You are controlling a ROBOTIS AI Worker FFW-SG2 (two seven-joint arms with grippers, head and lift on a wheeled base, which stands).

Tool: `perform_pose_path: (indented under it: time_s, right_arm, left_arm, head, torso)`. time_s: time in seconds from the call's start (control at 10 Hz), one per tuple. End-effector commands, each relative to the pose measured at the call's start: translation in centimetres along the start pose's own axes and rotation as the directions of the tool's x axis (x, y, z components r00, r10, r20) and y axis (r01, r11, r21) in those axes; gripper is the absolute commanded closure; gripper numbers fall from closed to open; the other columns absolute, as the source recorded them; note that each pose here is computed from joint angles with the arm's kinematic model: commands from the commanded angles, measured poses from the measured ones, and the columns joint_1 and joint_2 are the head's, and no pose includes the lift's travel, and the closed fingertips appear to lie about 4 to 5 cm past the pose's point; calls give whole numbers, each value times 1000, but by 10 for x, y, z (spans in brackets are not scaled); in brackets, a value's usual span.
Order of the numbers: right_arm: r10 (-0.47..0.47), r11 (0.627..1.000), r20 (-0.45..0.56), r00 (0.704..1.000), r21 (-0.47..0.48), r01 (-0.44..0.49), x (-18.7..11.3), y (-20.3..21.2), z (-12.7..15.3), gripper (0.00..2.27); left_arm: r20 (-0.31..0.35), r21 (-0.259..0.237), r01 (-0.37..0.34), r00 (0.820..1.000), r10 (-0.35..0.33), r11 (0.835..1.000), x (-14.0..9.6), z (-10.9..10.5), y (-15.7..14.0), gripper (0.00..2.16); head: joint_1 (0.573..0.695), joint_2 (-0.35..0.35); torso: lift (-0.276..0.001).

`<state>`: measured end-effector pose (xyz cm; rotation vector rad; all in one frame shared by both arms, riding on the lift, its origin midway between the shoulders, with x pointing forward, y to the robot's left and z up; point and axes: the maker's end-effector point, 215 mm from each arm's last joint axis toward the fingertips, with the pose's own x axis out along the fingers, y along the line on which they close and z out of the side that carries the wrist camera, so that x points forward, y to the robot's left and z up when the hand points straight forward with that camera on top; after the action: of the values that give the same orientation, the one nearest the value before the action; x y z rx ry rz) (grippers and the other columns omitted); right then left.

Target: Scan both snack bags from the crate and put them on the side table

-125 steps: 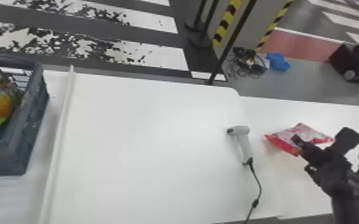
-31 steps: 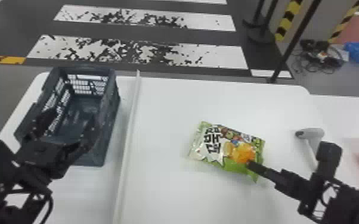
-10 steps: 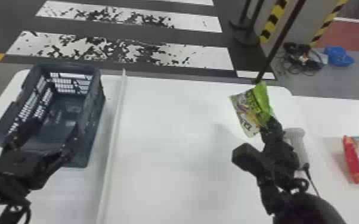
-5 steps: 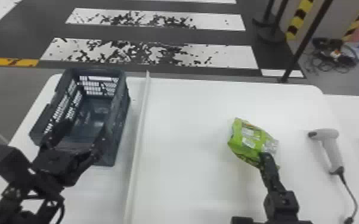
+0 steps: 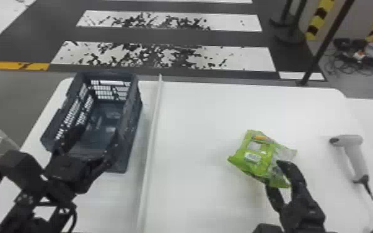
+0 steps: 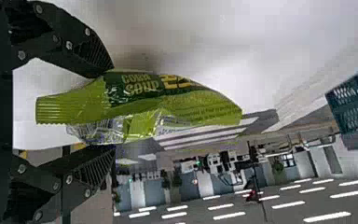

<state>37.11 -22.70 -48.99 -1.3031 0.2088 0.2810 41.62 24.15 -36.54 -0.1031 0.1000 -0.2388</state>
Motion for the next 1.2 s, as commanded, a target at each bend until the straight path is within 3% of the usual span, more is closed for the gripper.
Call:
perform_pose_path:
  time_s: [0.0,0.1,0.3,0.4,0.6,0.7,0.9,1.0,1.1]
  right_arm:
    - [45,976,-9,999,214,-42,7,-31,-5,39]
    - [113,934,-6,994,341,-104,10,-36,-12,39]
    - [248,809,25,969,545,-221,13,-34,-27,39]
    - [339,694,38,940,665,-277,13,-28,-43,39]
    - [490,404,87,867,859,-315,5,-17,-66,49]
    - [532,327,77,843,900,-289,0,-15,-81,53]
    - [661,165,90,745,951,-261,-26,1,-100,53]
    - [690,64,157,706,959,-275,-39,3,-96,53]
    - [690,14,197,696,958,-286,-46,-1,-90,56]
  left_arm:
    - [0,-2,0,1000,0,1000,0,0,0,103]
    - [1,-1,-1,1000,1,1000,0,0,1,103]
    - [-3,-2,-4,1000,4,1000,-1,-2,2,103]
    - [-4,-3,-5,1000,5,1000,0,-3,3,103]
    - [-4,-3,-3,1000,3,1000,0,-3,3,103]
    - [-4,-3,-3,1000,3,1000,0,-3,3,103]
    - [-4,-4,-3,1000,3,1000,0,-3,2,103]
    - [-5,-4,-5,1000,5,1000,0,-4,3,103]
    - [-5,-4,-3,1000,3,1000,0,-4,3,103]
  head:
    - [695,22]
    - [695,16]
    - [695,-2]
    - [695,-7]
    - [695,-35]
    - [695,-54]
    - [695,-90]
    - [695,-105]
    - [695,-108]
  torso:
    - [-87]
    - [-87]
    - [-87]
    - [-87]
    - [-87]
    - [-87]
    - [-87]
    - [-87]
    - [-87]
